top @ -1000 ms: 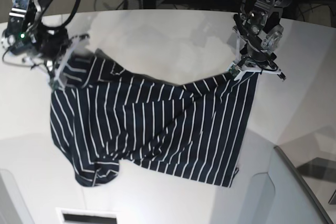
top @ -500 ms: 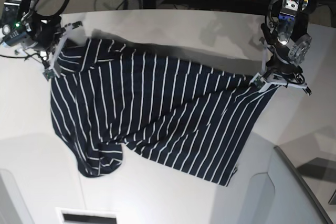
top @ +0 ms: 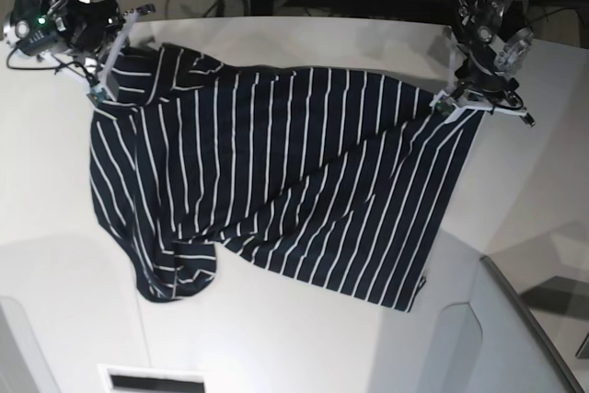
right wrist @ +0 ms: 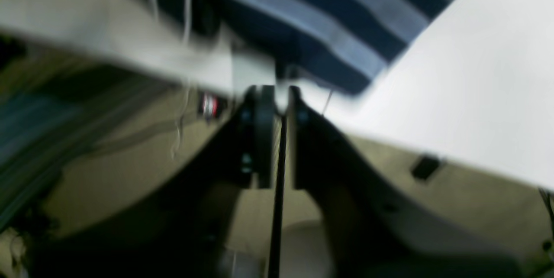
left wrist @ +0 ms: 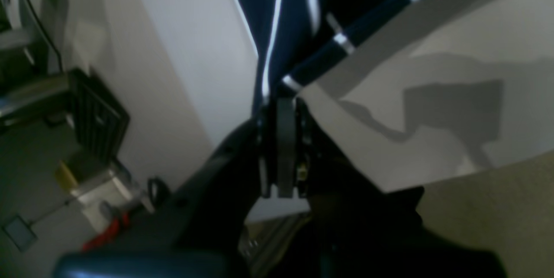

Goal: Layout the t-shirt on the table in an organized manner, then fold the t-shirt properly
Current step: 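Lower the shirt onto the table, stretching it between both grippers, then drag the shirt edges apart with both grippers to flatten it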

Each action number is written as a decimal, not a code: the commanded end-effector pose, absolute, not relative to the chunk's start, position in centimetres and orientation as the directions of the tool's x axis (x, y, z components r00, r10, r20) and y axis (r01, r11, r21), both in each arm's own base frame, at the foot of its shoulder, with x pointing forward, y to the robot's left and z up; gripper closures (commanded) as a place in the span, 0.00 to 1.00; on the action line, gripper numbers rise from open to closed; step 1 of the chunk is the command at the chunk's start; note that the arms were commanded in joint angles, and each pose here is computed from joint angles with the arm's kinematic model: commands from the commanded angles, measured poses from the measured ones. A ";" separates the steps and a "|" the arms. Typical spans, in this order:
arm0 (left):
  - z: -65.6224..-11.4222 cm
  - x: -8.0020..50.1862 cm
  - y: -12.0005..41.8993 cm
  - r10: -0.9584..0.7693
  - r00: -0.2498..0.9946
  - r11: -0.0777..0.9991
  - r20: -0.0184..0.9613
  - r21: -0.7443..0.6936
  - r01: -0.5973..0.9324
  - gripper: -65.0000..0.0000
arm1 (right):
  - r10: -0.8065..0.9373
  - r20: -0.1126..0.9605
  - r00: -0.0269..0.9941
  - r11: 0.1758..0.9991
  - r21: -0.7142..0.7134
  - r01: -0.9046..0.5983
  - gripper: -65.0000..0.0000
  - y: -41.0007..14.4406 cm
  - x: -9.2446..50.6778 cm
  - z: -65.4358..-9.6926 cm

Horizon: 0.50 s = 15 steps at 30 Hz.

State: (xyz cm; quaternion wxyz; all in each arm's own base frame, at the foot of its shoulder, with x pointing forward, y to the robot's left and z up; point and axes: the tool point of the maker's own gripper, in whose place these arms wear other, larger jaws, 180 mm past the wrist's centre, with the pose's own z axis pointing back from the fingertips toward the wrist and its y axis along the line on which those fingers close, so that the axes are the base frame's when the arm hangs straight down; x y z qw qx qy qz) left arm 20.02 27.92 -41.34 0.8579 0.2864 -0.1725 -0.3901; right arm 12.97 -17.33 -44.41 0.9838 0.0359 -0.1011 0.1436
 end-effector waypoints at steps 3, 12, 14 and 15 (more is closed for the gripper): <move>-39.2 20.8 30.0 -0.728 0.680 0.541 0.090 0.685 0.488 1.00 | 0.287 0.290 0.913 0.954 -0.004 -0.299 0.58 -17.7 14.8 -42.2; -36.0 21.7 31.6 -0.676 0.719 0.567 0.161 0.737 0.368 0.35 | 0.282 0.468 0.838 0.954 -0.047 -0.295 0.49 -17.6 21.9 -39.3; -36.0 21.8 31.5 -0.674 0.719 0.575 0.171 0.732 0.365 0.30 | 0.264 0.501 0.824 0.958 -0.037 -0.284 0.49 -17.5 24.4 -39.2; -36.0 21.9 31.5 -0.672 0.719 0.577 0.175 0.732 0.361 0.30 | 0.250 0.510 0.823 0.960 -0.022 -0.279 0.49 -17.4 25.4 -39.6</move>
